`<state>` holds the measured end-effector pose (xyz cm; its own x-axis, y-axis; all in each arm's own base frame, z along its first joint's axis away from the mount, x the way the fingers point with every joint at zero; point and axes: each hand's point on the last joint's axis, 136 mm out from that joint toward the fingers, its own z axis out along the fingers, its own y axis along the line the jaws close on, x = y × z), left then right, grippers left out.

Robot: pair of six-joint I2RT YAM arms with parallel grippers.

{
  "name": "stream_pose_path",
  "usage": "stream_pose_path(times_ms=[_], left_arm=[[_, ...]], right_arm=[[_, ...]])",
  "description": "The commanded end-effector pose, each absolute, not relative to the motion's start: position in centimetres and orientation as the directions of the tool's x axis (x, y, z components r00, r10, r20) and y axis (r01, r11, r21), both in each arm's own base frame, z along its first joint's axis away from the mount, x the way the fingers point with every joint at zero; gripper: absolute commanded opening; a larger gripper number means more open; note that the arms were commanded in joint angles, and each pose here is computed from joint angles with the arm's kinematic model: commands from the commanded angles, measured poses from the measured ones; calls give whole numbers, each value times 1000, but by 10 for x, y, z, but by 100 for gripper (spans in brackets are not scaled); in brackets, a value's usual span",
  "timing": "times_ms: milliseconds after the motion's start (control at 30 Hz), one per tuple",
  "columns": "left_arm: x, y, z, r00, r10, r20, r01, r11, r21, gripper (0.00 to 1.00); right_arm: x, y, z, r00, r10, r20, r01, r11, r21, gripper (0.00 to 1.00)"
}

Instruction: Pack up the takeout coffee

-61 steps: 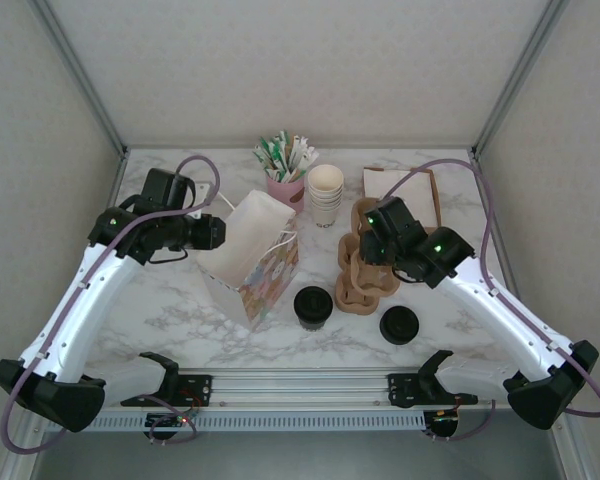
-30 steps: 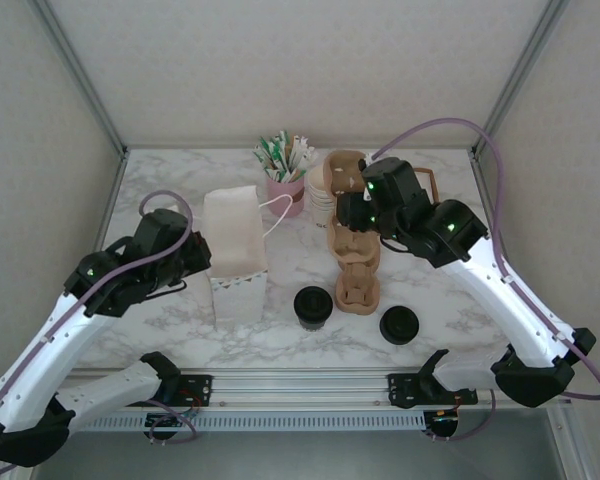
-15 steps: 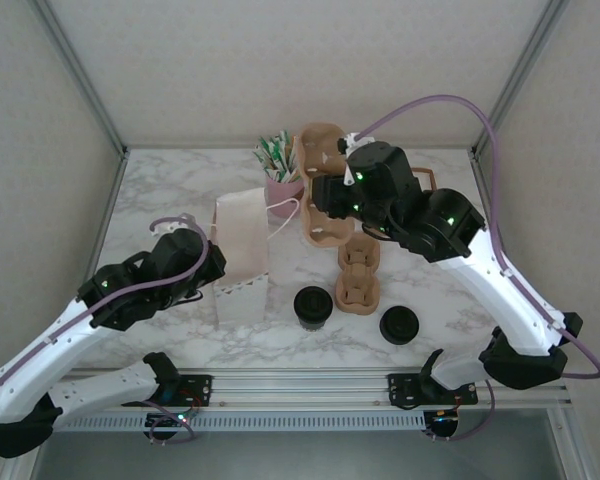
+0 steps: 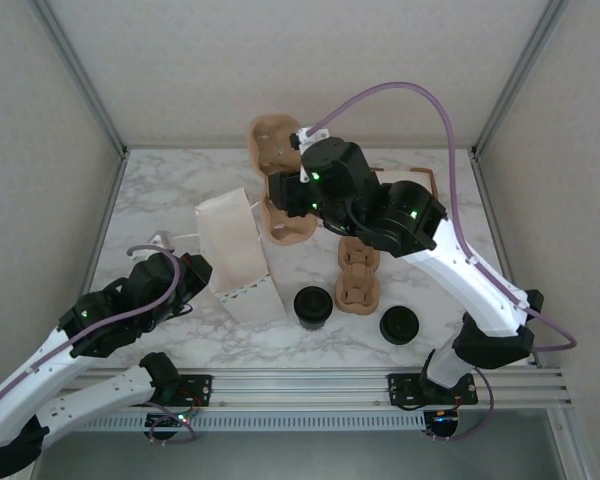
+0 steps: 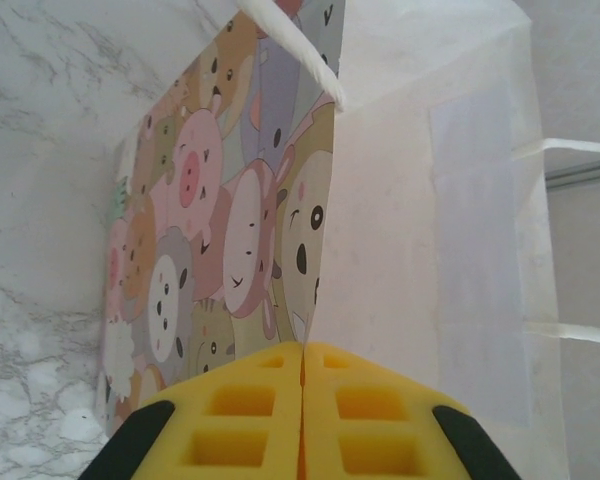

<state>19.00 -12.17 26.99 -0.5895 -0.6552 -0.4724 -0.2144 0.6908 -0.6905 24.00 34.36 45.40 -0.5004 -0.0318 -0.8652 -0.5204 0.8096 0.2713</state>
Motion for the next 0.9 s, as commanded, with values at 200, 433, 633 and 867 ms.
stream_pose_path(times_ms=[200, 433, 633, 867], left_arm=[[188, -125, 272, -581, -702, -411, -236, 629, -741, 4], [190, -134, 272, -609, -673, -420, -221, 653, -725, 10], [189, -127, 283, -599, -655, -461, -192, 677, -711, 32], [182, -104, 299, -576, -599, -557, -156, 749, -644, 77]], right_arm=[[227, 369, 471, -432, -54, -900, -556, 802, 219, 35], [224, 381, 488, -401, -28, -916, -580, 781, 230, 35], [228, 395, 474, -417, -46, -908, -574, 788, 223, 35], [232, 420, 452, -448, -78, -891, -580, 784, 222, 35]])
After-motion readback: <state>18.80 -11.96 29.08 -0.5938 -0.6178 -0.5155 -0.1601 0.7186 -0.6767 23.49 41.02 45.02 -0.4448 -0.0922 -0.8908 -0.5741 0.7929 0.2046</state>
